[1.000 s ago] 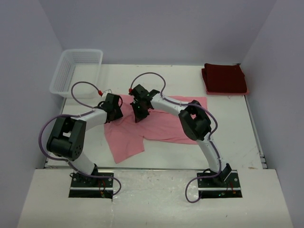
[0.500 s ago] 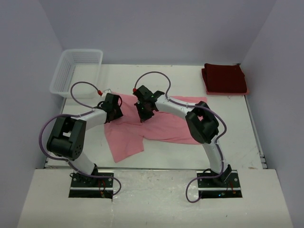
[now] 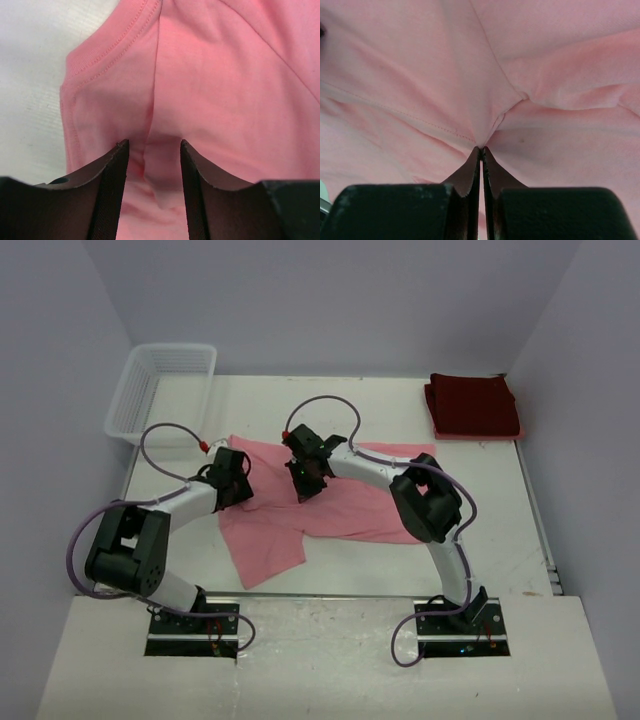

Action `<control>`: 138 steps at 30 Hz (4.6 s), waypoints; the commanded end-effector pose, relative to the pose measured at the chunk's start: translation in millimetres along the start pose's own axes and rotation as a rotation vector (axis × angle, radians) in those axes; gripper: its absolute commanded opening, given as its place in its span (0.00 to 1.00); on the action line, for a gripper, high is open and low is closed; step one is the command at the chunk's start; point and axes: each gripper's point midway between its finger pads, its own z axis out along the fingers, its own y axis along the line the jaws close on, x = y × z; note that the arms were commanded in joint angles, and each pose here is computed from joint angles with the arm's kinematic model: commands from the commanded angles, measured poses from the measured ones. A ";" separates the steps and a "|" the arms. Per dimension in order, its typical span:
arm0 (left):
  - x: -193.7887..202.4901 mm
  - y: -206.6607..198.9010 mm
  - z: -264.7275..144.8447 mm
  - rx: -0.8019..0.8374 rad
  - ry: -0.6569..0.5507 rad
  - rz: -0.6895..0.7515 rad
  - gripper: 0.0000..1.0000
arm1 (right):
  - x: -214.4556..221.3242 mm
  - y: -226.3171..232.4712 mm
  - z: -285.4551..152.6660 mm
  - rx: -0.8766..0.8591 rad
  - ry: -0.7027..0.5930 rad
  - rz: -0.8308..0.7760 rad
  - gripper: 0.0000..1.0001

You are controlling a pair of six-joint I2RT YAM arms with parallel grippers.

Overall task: Fold and stack the t-shirts
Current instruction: Fold the flattened tshirt in 1/3 of the way, then grap the side of the flattened tshirt closest away from the robot with both arms

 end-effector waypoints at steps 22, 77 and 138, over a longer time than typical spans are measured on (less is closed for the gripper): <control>-53.1 -45.1 -56.5 0.135 -0.147 0.080 0.31 | 19.1 -85.2 -170.8 0.282 -0.299 0.116 0.00; -110.1 -60.1 124.7 0.110 0.074 0.078 0.00 | 157.2 -228.7 -133.8 0.545 0.006 0.654 0.53; -112.8 -84.7 74.2 0.178 -0.035 0.050 0.40 | 139.6 -250.8 -150.9 0.496 -0.243 0.954 0.00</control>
